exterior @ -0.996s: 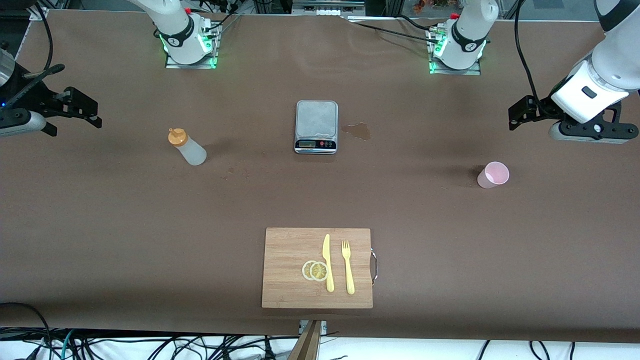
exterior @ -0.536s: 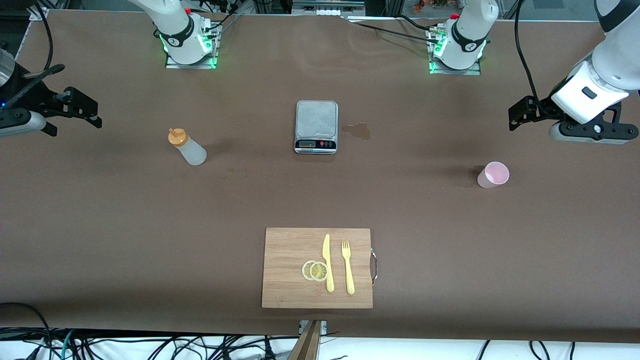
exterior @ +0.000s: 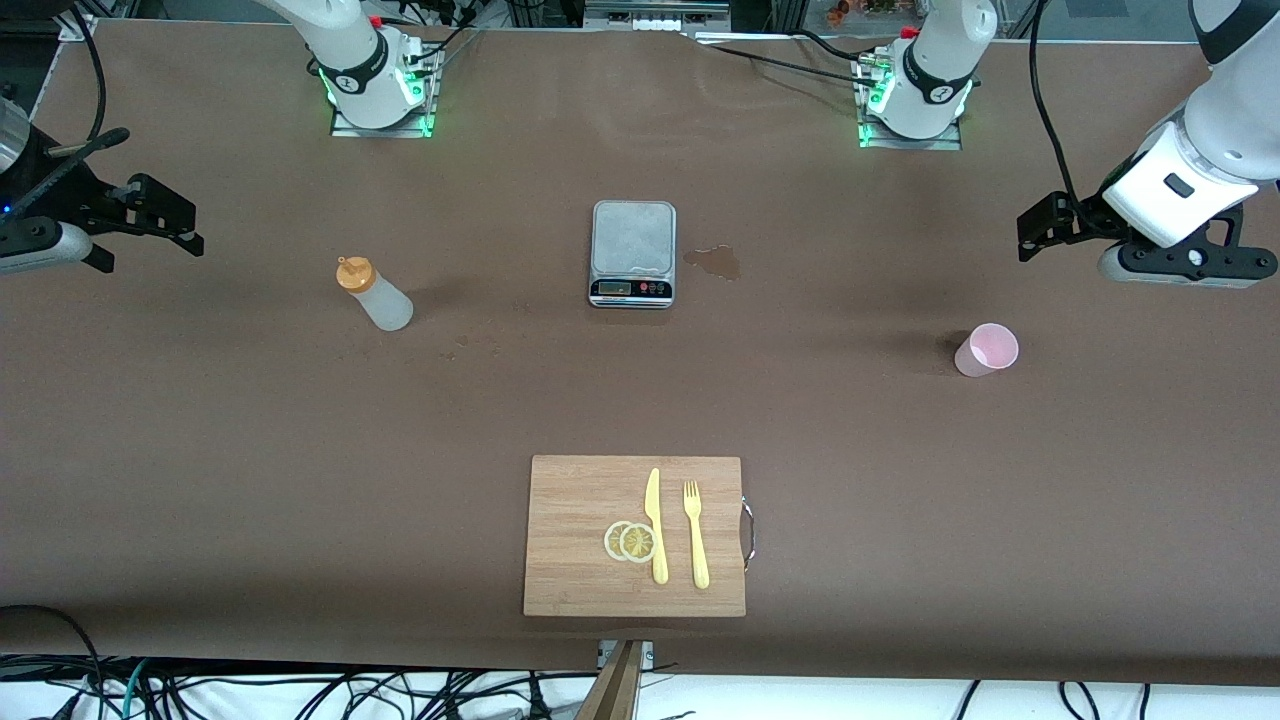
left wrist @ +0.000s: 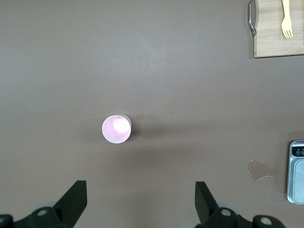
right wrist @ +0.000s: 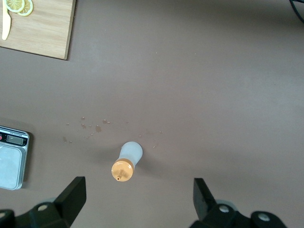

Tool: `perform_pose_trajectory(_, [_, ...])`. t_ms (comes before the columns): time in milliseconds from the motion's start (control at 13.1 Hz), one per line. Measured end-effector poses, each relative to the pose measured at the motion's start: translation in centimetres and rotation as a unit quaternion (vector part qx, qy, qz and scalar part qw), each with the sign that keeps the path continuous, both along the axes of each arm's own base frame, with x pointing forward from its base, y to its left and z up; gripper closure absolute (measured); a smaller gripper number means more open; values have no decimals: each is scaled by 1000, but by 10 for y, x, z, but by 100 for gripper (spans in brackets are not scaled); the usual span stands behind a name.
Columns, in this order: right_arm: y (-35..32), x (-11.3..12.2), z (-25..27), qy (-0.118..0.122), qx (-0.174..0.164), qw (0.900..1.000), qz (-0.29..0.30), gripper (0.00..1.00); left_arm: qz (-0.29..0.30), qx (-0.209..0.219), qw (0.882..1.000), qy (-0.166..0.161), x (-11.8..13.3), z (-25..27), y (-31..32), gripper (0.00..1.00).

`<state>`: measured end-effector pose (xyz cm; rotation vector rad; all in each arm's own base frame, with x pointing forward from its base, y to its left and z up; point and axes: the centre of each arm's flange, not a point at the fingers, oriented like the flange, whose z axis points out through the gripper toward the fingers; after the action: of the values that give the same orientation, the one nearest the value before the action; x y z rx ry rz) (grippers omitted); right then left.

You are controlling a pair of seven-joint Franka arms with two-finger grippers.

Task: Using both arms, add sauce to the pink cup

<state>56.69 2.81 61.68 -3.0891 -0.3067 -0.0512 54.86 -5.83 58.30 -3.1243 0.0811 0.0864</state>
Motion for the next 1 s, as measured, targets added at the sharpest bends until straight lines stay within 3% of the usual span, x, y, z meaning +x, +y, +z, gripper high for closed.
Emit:
perform_pose_trajectory(306, [0,0,0,0,0,1000,0,0,-1,0,1000,2,1,-2,-2,0])
perform_pose_trajectory(613, [0,0,0,0,0,1000,0,0,4,-10,1000,24,11,-25,1,0])
perform_pose_trajectory(843, [0,0,0,0,0,1000,0,0,-3,-16,999,47,28,-59,32,0])
perform_pose_trajectory(996, [0,0,0,0,0,1000,0,0,-18,-23,999,40,42,-92,66,0])
